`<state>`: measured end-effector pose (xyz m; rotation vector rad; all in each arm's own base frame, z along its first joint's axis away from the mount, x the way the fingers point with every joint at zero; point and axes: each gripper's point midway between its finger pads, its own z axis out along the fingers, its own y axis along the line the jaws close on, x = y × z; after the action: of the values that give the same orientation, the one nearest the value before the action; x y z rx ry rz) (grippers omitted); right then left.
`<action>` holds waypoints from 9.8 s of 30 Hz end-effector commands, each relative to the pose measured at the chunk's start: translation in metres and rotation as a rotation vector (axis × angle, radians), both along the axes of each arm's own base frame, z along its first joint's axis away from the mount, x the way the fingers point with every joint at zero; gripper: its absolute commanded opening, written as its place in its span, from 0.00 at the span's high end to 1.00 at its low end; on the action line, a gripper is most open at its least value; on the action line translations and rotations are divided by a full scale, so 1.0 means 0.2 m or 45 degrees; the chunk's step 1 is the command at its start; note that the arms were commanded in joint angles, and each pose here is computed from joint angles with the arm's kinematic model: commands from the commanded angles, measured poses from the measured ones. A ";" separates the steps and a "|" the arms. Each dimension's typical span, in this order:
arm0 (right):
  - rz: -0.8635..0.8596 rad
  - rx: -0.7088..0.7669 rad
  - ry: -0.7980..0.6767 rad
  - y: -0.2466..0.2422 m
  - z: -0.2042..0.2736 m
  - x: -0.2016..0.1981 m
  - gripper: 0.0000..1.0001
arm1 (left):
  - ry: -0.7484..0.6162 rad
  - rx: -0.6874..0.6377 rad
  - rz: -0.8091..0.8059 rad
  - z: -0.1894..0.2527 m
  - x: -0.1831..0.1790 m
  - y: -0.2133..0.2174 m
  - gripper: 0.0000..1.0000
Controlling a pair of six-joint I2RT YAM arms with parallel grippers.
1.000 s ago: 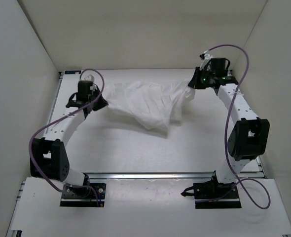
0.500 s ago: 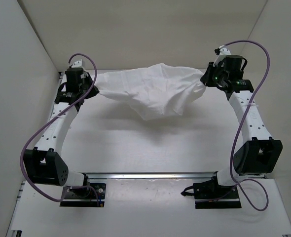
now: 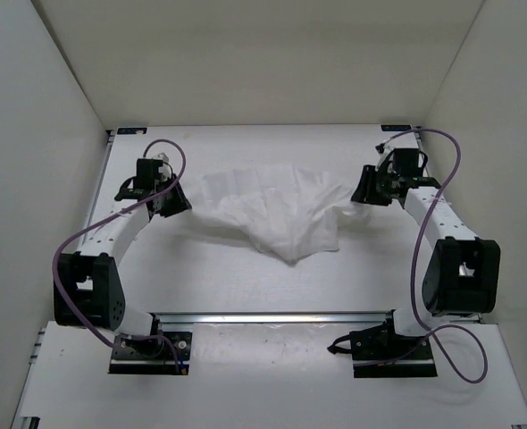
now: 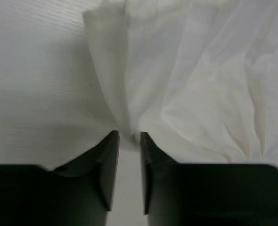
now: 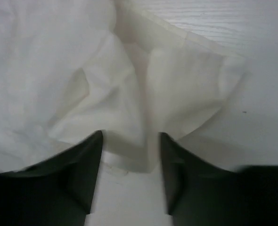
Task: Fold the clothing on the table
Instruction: Flatten the skirt out
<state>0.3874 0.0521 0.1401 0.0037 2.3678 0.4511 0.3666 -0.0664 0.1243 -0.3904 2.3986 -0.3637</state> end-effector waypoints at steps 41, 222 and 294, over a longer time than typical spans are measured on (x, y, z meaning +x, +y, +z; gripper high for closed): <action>0.222 0.066 0.182 0.31 -0.42 -0.29 0.35 | 0.197 -0.408 -0.229 -0.39 -0.37 -0.91 0.31; 0.440 0.593 0.036 1.05 -0.07 -0.29 0.12 | -0.475 -0.791 0.137 0.96 0.03 -0.57 1.00; 0.612 0.344 0.367 1.37 -0.37 -0.14 0.38 | 0.144 -0.270 0.232 -0.17 -0.71 -0.19 1.00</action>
<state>0.3420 0.3296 0.0467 -0.4352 2.6037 1.0796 0.2022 -0.1064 0.0525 -0.7767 2.5209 -0.4517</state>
